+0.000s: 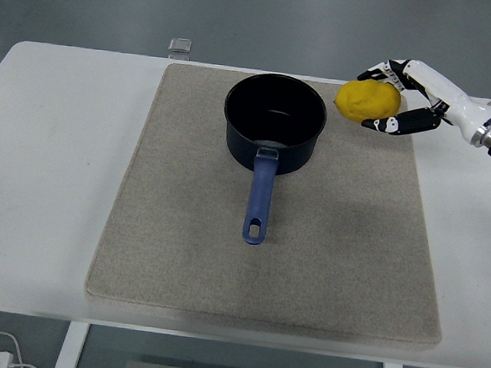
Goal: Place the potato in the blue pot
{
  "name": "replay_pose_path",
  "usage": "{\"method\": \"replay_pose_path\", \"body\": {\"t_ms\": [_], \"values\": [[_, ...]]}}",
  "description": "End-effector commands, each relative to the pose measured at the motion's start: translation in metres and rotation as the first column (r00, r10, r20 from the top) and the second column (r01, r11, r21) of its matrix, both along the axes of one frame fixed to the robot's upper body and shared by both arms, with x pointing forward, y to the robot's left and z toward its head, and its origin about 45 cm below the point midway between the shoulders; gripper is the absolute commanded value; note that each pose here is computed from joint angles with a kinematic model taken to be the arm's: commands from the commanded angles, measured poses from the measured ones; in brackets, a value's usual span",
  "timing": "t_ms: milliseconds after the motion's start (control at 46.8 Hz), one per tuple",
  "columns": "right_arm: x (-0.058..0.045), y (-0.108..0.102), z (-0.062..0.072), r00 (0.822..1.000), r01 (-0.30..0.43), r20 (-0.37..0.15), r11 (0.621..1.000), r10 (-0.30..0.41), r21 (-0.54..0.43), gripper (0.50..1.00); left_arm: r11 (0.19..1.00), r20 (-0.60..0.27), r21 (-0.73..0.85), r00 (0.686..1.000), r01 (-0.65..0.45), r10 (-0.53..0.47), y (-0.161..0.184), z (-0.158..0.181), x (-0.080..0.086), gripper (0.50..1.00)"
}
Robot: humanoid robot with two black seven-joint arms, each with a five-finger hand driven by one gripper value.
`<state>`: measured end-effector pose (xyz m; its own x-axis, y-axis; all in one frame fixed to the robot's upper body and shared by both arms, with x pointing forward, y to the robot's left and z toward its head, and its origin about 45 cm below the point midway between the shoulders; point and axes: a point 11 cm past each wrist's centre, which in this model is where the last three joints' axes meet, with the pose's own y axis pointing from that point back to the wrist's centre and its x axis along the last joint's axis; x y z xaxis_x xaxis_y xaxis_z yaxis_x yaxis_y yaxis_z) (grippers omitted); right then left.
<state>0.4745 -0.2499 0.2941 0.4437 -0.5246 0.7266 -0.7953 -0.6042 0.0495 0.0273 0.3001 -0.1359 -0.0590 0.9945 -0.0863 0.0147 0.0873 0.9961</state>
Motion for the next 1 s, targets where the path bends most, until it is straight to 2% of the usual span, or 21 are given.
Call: {"method": "replay_pose_path", "body": {"t_ms": [0, 192, 321, 406, 491, 769, 983], "values": [[0.004, 0.005, 0.01, 1.0, -0.003, 0.015, 1.0, 0.003, -0.001, 0.5, 1.0, 0.0, 0.0, 1.0, 0.0, 0.0, 0.0, 0.0, 0.0, 0.999], [0.01, 0.049, 0.021, 0.998, -0.055, 0.026, 0.998, 0.054, 0.013, 0.5, 1.0, 0.0, -0.001, 1.0, -0.002, 0.002, 0.0, 0.0, 0.0, 0.999], [0.016, 0.059, 0.023, 0.998, -0.051, 0.029, 0.999, 0.051, 0.014, 0.5, 1.0, 0.0, -0.001, 1.0, -0.002, 0.002, 0.0, 0.0, 0.0, 0.999], [0.02, 0.069, 0.019, 0.999, -0.048, 0.022, 0.999, 0.047, 0.02, 0.5, 1.0, 0.0, -0.002, 1.0, -0.002, 0.002, -0.001, 0.0, 0.0, 0.999], [0.019, 0.09, 0.013, 0.997, -0.073, 0.009, 0.997, 0.073, 0.031, 0.5, 1.0, 0.0, -0.001, 1.0, -0.002, 0.002, 0.0, 0.0, 0.0, 0.999], [0.016, 0.132, -0.006, 0.995, -0.099, -0.021, 0.993, 0.101, 0.06, 0.5, 1.0, 0.0, 0.001, 1.0, -0.004, 0.004, 0.0, 0.0, 0.0, 0.999], [0.013, 0.147, -0.014, 0.993, -0.108, -0.035, 0.991, 0.111, 0.076, 0.5, 1.0, 0.0, 0.001, 1.0, -0.004, 0.004, 0.0, 0.0, 0.0, 0.999]]}}
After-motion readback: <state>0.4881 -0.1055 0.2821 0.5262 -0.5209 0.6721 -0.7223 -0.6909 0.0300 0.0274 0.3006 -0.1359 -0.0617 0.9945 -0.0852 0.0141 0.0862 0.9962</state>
